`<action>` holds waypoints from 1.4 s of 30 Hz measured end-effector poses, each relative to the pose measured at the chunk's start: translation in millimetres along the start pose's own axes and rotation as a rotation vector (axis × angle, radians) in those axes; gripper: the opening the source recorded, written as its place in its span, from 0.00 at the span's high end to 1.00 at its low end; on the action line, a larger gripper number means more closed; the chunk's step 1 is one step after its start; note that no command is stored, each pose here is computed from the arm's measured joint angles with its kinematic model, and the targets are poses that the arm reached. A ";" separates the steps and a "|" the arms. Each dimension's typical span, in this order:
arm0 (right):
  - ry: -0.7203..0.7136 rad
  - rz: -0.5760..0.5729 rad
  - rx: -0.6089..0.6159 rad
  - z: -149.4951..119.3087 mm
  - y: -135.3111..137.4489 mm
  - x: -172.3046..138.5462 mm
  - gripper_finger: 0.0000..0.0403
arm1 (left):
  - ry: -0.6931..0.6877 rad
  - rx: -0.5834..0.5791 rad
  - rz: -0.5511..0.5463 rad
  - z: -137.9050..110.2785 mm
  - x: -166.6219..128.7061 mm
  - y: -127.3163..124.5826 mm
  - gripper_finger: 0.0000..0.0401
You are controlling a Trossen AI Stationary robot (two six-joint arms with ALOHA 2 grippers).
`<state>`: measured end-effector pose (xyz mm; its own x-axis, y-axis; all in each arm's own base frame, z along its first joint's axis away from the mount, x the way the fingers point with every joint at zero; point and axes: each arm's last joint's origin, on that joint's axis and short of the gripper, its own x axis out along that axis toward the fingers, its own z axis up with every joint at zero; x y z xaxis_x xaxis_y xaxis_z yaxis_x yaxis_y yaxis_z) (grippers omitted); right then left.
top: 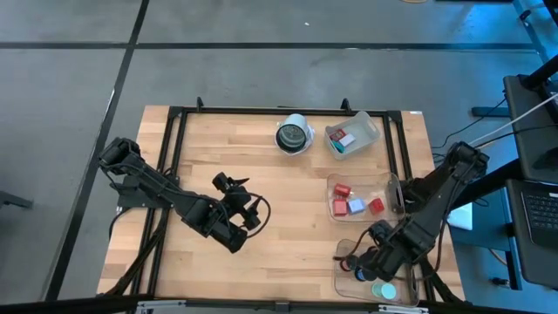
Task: Pick & Place Office items
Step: Put the blue hourglass into the bottom transparent bin
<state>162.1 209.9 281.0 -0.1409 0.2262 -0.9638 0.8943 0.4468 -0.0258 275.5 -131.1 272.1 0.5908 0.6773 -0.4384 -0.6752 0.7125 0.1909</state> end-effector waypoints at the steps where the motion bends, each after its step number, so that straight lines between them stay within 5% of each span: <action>1: -0.002 -0.005 0.001 -0.2 1.8 2.3 0.50 | 0.001 -0.001 0.000 -0.1 0.0 0.1 0.23; 14: 0.013 -0.103 -0.018 3.3 22.7 30.3 0.50 | 0.002 -0.020 0.000 -0.1 0.0 0.1 0.23; 42: 0.129 -0.218 -0.321 16.9 40.6 55.8 0.50 | 0.025 -0.038 -0.018 -1.0 -0.5 -0.6 0.23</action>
<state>197.7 226.0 221.7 -0.3831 0.1940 -0.9031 0.6621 0.7394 -0.1220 275.1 -132.1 271.4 0.5921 0.6595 -0.4631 -0.6812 0.7167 0.1497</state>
